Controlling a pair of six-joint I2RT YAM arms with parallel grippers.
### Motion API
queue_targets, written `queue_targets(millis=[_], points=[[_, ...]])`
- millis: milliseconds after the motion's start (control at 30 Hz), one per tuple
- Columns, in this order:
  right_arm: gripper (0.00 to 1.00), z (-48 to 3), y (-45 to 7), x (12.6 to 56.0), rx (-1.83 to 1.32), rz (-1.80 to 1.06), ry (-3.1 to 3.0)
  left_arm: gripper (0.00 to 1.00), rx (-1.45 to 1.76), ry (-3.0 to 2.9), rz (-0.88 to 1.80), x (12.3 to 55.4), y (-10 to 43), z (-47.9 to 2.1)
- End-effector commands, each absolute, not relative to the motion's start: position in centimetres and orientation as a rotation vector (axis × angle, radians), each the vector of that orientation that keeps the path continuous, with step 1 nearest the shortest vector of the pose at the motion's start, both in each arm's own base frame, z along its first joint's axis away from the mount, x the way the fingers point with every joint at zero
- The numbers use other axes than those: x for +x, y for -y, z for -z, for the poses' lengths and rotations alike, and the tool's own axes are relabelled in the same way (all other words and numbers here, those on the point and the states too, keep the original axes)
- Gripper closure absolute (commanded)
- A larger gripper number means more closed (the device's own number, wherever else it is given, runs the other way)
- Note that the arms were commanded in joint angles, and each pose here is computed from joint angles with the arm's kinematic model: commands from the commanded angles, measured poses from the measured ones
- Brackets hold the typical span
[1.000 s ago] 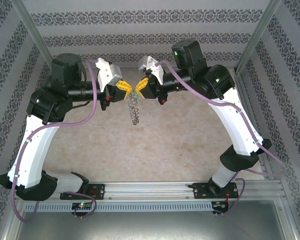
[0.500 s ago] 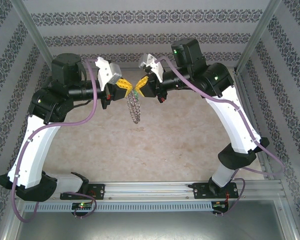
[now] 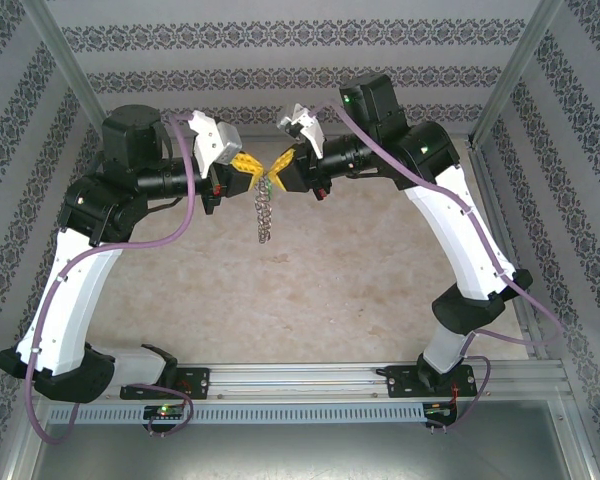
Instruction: Put the keys on the keyring
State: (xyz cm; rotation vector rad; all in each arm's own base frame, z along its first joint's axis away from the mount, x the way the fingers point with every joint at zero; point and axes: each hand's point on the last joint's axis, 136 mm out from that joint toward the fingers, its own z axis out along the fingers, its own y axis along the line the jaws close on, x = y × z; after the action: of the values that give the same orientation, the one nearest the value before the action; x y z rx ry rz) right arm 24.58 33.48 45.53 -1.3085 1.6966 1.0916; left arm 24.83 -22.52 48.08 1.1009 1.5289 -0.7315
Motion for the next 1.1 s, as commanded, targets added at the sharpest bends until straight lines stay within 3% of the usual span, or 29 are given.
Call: queue_targets(millis=[0,467,800,1067], points=[[0.87,-44.7,-33.6,25.2,-1.29,-1.128,-1.734,1.0,1.076,-1.405,0.704,24.6,22.0,-51.1],[0.57,-48.0,-32.1,24.9,-1.254,-0.952,-1.558,1.0,1.042,-1.374,0.811,24.6,21.9,-52.1],[0.51,-51.5,-31.8,23.9,-1.225,-0.966,-1.426,1.0,1.03,-1.344,0.889,23.9,21.8,-53.2],[0.51,-51.6,-33.0,24.3,-1.242,-1.005,-1.408,1.0,1.028,-1.326,0.916,23.5,21.9,-53.6]])
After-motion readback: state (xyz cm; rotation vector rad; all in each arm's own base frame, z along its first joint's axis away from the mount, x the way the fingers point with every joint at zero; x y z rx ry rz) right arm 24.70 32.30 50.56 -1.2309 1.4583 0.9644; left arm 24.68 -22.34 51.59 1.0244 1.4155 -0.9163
